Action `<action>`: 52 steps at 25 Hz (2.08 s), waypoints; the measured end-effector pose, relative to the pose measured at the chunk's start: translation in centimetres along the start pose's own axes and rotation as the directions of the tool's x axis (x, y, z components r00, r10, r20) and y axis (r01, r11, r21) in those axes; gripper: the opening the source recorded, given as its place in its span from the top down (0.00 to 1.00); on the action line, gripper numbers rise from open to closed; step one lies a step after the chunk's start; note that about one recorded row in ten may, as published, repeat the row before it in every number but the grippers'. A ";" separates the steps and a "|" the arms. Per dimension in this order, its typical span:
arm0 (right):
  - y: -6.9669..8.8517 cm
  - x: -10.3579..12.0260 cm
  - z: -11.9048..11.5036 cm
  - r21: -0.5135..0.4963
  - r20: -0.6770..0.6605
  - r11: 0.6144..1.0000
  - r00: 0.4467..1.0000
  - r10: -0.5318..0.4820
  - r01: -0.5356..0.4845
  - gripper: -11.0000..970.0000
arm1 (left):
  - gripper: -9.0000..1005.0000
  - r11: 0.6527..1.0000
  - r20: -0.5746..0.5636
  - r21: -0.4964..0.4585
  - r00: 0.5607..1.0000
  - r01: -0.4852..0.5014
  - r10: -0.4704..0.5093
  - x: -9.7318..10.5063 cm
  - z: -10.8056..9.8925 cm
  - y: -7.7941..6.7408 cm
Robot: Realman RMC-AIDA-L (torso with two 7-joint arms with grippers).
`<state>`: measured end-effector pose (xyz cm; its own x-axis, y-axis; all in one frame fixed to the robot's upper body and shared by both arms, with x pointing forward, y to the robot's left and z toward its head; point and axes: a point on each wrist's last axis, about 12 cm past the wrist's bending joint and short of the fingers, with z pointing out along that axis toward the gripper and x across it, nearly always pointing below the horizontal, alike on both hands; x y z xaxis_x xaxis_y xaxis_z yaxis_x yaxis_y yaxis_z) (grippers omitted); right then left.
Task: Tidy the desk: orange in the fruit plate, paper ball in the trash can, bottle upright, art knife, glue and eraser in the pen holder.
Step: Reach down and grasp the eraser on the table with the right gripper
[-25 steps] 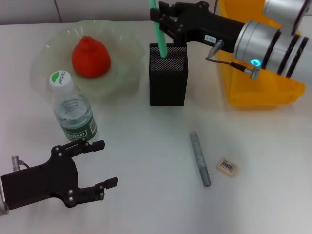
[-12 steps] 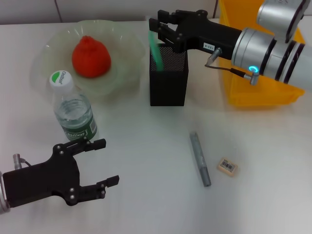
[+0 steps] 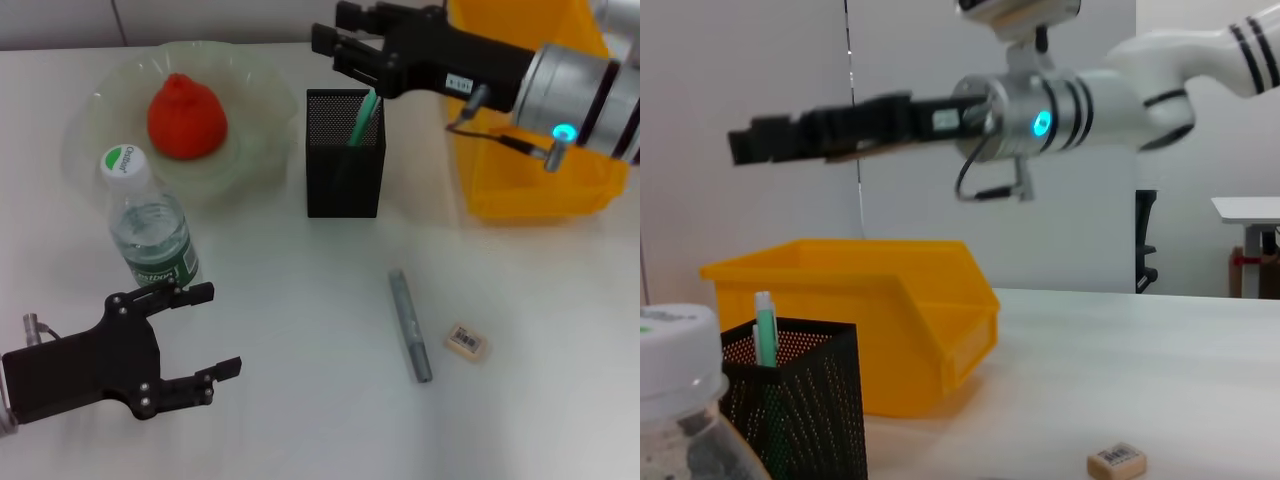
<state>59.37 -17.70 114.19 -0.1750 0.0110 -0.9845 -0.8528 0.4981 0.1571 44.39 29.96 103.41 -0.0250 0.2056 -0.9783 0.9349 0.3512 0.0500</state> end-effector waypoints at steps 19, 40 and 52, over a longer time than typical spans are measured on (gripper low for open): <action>4.2 -3.2 -0.3 0.172 -0.840 0.985 0.519 0.155 -0.017 0.16 | 0.19 1.000 -0.003 0.009 1.000 -0.006 0.006 -0.1 0.1 0.2; 6.2 1.1 0.7 0.076 -0.967 0.994 0.250 0.055 0.077 0.17 | 0.19 1.000 -0.004 0.018 1.000 -0.004 0.004 -0.1 0.4 0.1; 6.6 2.0 0.9 0.054 -0.977 0.995 0.208 0.036 0.085 0.23 | 0.19 1.000 -0.004 0.017 1.000 -0.001 0.001 0.0 0.3 0.0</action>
<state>53.81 -13.63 113.17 -0.5478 -0.8274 -0.1236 -0.8365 0.5436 0.0686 44.53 29.64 103.38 -0.0256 0.2093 -0.9775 0.9407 0.3358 0.0473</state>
